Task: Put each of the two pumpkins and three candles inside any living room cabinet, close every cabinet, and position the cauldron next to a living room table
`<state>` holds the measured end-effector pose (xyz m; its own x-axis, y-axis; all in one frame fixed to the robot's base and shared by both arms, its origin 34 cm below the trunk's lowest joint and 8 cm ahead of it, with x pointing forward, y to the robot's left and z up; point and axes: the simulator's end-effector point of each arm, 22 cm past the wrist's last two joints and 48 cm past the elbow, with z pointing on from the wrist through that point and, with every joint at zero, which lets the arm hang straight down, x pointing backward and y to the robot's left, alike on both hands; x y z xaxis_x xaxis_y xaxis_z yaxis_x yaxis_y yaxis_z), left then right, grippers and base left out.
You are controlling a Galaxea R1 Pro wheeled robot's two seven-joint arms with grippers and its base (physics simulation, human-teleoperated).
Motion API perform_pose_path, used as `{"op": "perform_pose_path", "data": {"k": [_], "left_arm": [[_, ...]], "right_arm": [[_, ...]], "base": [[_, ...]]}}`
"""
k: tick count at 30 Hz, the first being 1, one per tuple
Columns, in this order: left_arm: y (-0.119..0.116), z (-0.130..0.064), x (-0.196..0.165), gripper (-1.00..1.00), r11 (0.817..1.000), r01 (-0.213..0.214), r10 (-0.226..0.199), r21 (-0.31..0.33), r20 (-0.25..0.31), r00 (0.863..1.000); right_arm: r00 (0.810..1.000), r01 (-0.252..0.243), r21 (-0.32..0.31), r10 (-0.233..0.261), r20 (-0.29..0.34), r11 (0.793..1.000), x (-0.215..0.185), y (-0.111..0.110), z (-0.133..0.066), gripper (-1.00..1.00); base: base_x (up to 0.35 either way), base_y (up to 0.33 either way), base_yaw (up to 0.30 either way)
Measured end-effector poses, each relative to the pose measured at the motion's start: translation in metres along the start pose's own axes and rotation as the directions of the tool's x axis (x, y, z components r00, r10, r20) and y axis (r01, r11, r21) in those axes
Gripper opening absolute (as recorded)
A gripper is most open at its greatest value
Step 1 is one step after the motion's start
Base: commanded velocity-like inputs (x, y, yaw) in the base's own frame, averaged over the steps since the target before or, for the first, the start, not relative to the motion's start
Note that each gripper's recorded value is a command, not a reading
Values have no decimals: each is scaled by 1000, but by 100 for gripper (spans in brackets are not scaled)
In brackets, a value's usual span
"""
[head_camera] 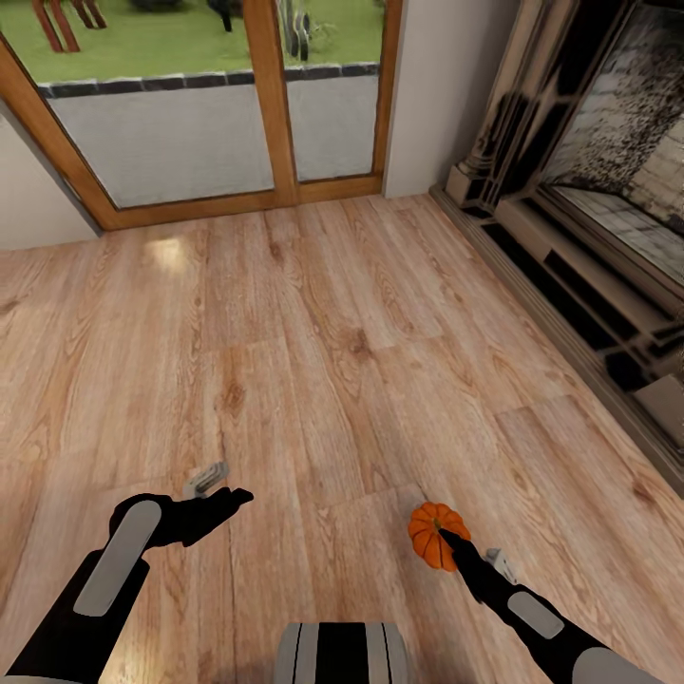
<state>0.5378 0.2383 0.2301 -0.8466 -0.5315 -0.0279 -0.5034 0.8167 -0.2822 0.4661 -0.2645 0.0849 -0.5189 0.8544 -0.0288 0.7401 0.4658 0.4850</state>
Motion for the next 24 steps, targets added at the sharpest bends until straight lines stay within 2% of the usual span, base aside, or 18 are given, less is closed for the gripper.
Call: {"op": "perform_pose_path", "data": {"k": [4, 8, 11, 15, 16, 19, 20, 24], "left_arm": [[-4, -7, -4, 100, 1000, -4, 3, 9, 13, 1000], [-8, -14, -8, 100, 1000, -8, 8, 17, 27, 1000], [-12, -19, -10, 100, 1000, -12, 12, 24, 34, 999], [-16, -26, -13, 100, 999, -17, 16, 32, 47, 999], [-17, -28, -14, 100, 999, -18, 17, 34, 50, 999], [-20, -33, -17, 100, 999, -21, 19, 40, 61, 998], [-21, -35, -18, 100, 999, -22, 19, 42, 65, 998], [-25, -42, -21, 100, 998, -27, 23, 50, 78, 997]], "right_arm": [[1000, 8, -34, -8, 8, 999, -4, 15, -2, -100], [1000, 30, -109, -29, 11, 994, -6, 39, -6, -100], [998, 69, -200, -69, 5, 977, -5, 77, -9, -100], [996, 90, -318, -94, 3, 944, -1, 135, -15, -100], [995, 94, -326, -99, 0, 941, -1, 140, -17, -100], [986, 132, -356, -158, -46, 925, 15, 157, -22, -100], [973, 175, -376, -219, -78, 910, 28, 167, -25, -100], [952, 237, -404, -293, -83, 883, 35, 183, -32, -100]], "base": [[0, 0, 0], [0, 0, 0], [0, 0, 0], [0, 0, 0], [0, 0, 0], [0, 0, 0], [0, 0, 0], [0, 0, 0]]}}
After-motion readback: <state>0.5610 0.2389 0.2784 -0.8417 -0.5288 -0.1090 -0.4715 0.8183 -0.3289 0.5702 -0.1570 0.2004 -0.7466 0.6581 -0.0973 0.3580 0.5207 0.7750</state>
